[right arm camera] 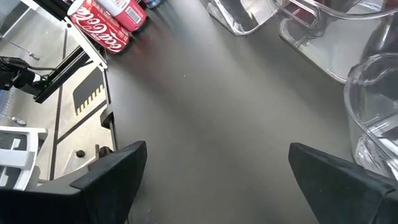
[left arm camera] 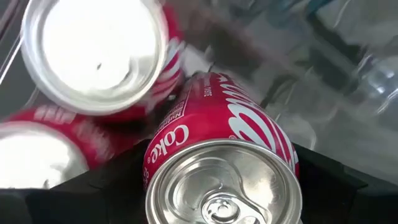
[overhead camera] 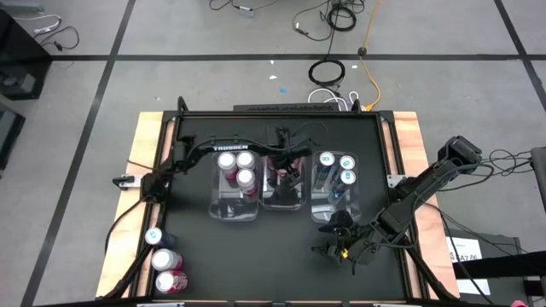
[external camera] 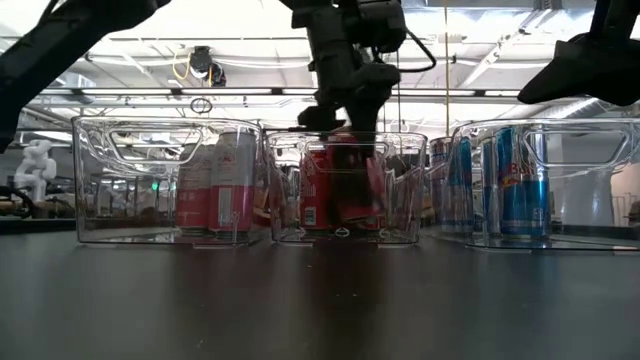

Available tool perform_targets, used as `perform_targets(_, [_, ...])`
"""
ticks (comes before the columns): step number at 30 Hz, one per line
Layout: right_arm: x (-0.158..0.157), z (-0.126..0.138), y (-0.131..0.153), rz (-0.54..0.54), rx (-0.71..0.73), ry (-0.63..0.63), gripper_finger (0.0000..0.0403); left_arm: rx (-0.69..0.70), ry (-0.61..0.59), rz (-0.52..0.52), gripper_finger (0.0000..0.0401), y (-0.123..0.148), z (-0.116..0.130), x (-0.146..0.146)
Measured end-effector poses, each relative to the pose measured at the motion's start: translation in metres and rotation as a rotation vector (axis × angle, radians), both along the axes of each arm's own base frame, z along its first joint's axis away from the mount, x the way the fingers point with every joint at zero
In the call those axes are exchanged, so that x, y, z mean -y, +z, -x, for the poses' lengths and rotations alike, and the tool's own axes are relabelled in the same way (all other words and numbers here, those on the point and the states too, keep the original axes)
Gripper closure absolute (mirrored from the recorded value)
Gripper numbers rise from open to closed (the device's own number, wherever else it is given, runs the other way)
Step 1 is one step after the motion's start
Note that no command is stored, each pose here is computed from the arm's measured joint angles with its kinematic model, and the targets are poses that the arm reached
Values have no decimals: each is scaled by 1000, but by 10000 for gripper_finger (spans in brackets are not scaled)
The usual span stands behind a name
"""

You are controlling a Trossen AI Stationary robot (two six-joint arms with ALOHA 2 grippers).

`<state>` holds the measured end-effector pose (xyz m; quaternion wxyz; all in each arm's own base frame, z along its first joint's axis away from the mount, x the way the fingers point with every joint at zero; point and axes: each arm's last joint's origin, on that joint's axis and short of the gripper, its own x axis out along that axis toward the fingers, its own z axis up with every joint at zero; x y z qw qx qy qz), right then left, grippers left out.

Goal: Sort soda cans
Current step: Put the top red soda can into the center transparent bin, then put the red soda can into the center transparent bin

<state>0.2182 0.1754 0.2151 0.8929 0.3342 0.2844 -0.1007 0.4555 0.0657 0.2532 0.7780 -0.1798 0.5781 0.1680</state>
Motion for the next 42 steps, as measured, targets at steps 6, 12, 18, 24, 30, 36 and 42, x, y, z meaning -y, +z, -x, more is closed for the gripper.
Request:
perform_targets(6, [0,0,-1,6,-7,0,18,58,1,-7,76,2,-5,0])
perform_targets(12, [0,1,-1,5,-7,-1,18,82,-5,-11,58,3,-8,2])
perform_targets(18, [0,1,-1,3,-7,-1,18,98,-6,-9,45,5,-8,3])
perform_targets(24, [0,1,-1,2,-6,0,18,167,-5,-20,43,8,-14,1])
perform_targets(30, [0,1,-1,0,-8,2,18,184,-8,-13,42,9,-16,1])
perform_targets(36, [-1,1,-1,-10,-19,19,18,131,-26,57,42,23,-5,3])
perform_targets(42, [-1,1,-1,-11,-18,18,18,144,-62,33,42,63,16,24])
